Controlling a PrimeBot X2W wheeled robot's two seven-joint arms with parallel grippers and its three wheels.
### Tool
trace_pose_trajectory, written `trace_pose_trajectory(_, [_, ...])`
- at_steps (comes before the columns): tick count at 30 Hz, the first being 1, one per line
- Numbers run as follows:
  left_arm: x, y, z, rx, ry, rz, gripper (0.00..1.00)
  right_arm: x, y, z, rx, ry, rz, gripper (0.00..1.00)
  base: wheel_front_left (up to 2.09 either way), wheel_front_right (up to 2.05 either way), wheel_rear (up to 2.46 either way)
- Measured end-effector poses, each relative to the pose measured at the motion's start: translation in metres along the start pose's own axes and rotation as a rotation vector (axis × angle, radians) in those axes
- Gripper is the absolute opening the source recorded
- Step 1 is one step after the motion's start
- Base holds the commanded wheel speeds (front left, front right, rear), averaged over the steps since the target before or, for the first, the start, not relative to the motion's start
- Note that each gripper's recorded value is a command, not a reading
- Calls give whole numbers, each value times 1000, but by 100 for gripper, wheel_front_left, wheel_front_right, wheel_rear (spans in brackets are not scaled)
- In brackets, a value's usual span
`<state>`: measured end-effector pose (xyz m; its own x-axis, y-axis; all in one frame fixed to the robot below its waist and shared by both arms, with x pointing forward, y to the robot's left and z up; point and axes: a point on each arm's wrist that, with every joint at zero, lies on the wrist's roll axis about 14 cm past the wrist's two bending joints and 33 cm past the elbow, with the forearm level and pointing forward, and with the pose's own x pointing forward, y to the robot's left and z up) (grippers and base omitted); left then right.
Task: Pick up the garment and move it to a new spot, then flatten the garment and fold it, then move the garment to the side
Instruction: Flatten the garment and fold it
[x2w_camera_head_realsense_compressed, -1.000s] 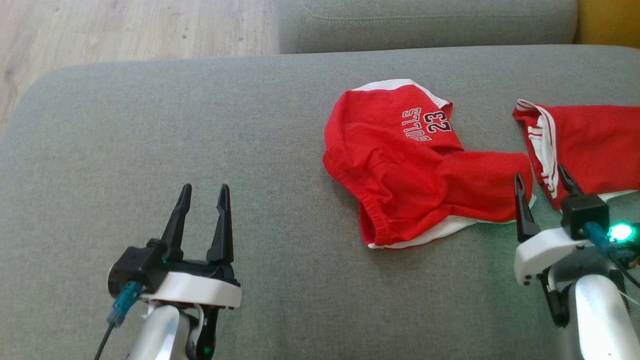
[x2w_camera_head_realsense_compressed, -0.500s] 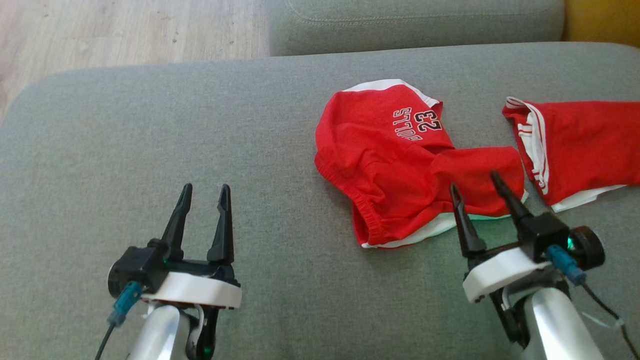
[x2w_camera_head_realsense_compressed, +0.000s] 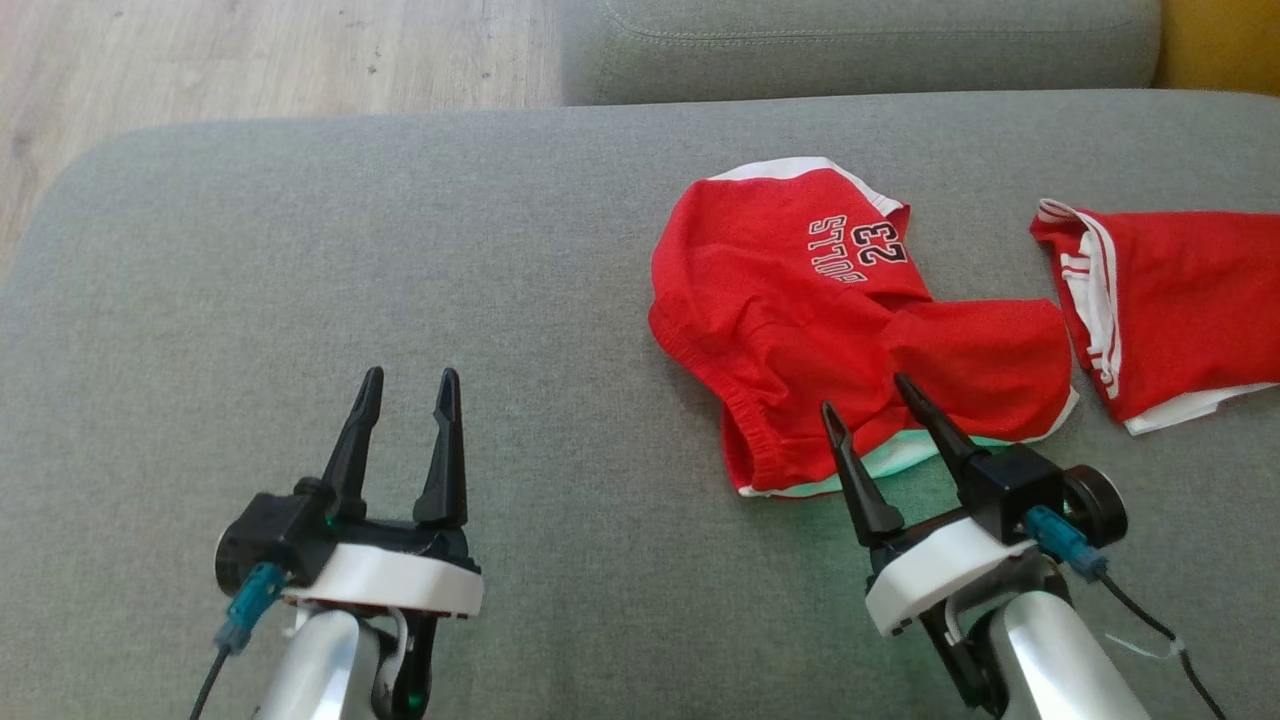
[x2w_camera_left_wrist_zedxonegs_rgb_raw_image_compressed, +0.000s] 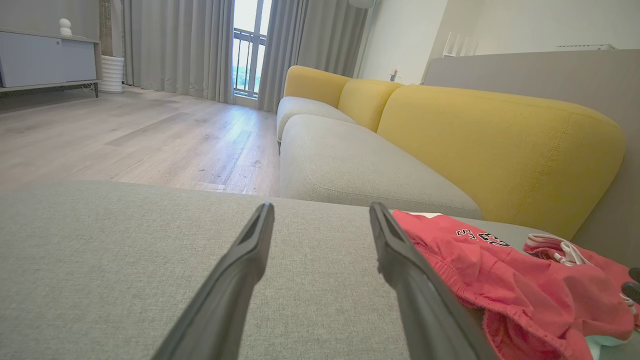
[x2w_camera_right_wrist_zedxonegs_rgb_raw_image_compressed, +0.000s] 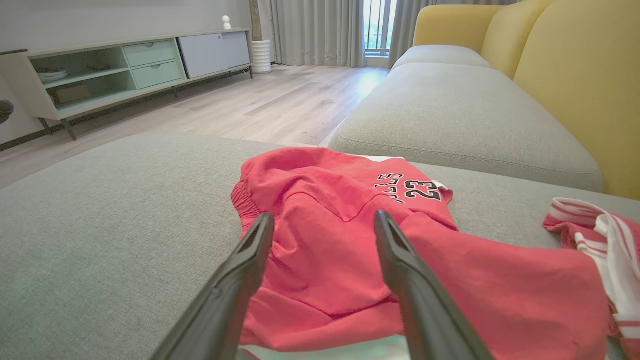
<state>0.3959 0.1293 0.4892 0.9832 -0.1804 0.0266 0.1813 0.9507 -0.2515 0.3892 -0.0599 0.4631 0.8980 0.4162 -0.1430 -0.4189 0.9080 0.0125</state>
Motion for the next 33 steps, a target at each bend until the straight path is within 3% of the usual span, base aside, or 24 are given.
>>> trace_pose_trajectory(10, [-3,5,-2,1,7,16,100,6,32,-20,32,96,99,100,0,0,0])
trace_pose_trajectory(22, [-5,15,-18,-10,52,45,100,28,50,-75,13,353,195,100,0,0,0])
trace_pose_trajectory(23, [-4,16,-18,-9,53,48,100,30,50,-80,9,377,200,44,0,0,0])
trace_pose_trajectory(24, [-3,18,-17,-7,52,50,100,32,51,-83,14,398,207,0,0,0,0])
trace_pose_trajectory(33, [-4,28,-15,-5,48,80,100,65,76,-60,6,327,308,0,0,0,0])
